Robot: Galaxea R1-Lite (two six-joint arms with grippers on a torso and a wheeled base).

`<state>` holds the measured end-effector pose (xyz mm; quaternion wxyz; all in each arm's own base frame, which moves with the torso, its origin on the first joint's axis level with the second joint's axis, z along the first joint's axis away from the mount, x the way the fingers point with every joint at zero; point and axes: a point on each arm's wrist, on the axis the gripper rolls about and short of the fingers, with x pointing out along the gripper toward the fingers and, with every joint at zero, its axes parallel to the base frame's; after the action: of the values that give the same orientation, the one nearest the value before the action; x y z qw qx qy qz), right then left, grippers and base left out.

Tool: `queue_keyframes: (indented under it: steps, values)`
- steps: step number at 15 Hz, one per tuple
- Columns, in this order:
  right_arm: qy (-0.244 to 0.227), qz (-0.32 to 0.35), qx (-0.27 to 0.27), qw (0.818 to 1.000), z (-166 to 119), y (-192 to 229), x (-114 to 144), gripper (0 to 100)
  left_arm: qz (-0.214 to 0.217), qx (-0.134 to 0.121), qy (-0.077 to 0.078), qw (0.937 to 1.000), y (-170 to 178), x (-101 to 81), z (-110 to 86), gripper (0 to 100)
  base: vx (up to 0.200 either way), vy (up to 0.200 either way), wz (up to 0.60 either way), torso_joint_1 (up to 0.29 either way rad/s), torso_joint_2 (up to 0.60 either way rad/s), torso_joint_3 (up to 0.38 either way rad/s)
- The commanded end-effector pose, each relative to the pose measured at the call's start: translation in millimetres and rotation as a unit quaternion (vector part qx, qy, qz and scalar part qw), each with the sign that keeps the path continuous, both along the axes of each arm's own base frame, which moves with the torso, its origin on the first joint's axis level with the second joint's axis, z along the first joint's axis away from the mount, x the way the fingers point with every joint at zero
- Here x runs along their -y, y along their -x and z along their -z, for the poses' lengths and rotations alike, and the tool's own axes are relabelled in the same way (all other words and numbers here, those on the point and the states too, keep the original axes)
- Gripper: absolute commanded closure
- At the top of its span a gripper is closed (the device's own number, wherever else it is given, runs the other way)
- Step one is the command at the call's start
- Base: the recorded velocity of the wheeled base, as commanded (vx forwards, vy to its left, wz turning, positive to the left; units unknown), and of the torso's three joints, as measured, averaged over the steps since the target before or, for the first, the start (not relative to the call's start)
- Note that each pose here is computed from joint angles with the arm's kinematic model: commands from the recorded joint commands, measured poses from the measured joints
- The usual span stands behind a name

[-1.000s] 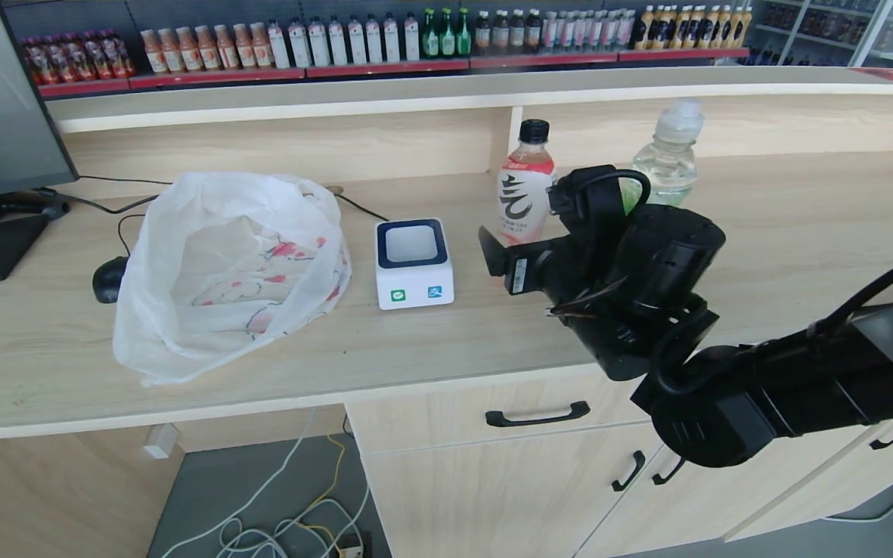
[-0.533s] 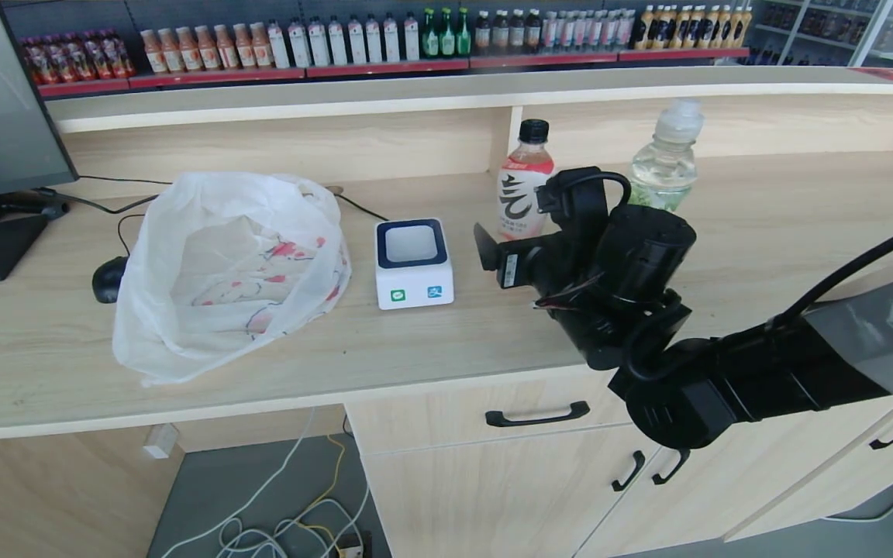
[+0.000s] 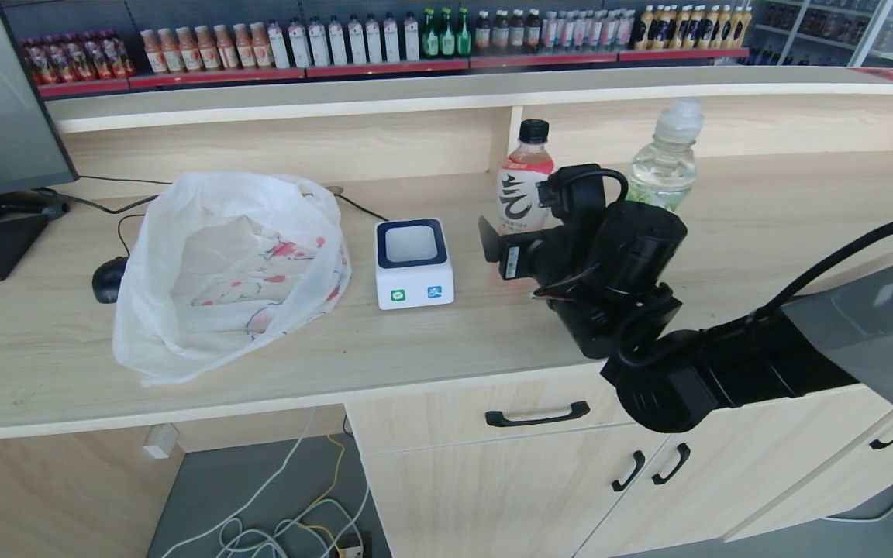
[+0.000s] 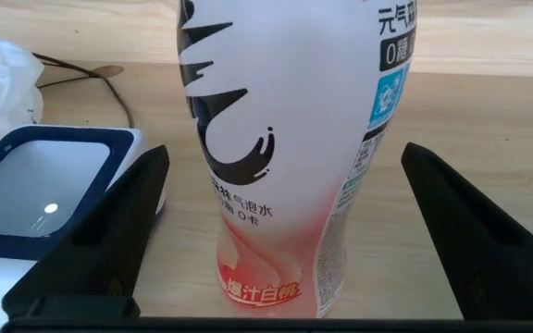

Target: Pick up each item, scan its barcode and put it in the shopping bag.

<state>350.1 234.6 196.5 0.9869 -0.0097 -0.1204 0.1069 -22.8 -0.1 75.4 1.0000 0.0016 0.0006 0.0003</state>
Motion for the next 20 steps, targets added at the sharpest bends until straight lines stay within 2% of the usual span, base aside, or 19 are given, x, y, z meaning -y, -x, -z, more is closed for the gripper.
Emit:
queue_keyframes:
  steps: [1, 6, 19, 20]
  values:
    - [-0.005, 0.005, 0.009, 1.000, 0.6, -11.5, -3.5, 0, 0.000, 0.000, 0.000, 1.0000, 0.0, 0.0, 0.1, 0, 0.000, 0.000, 0.00, 0.000, 0.00, 0.000]
    - [-0.015, 0.008, 0.027, 0.999, -2.2, -25.5, -8.9, 0, 0.000, 0.000, 0.000, 1.0000, 0.0, 0.0, 0.1, 0, 0.000, 0.000, 0.00, 0.000, 0.00, 0.000]
    - [-0.016, 0.004, 0.033, 0.999, 1.5, -41.2, -13.2, 0, 0.000, 0.000, 0.000, 1.0000, 0.0, 0.0, 0.1, 0, 0.000, 0.000, 0.00, 0.000, 0.00, 0.000]
    - [-0.016, 0.004, 0.033, 0.999, 1.0, -41.3, -13.3, 100, 0.000, 0.000, 0.000, 1.0000, 0.0, 0.0, 0.1, 0, 0.000, 0.000, 0.00, 0.000, 0.00, 0.000]
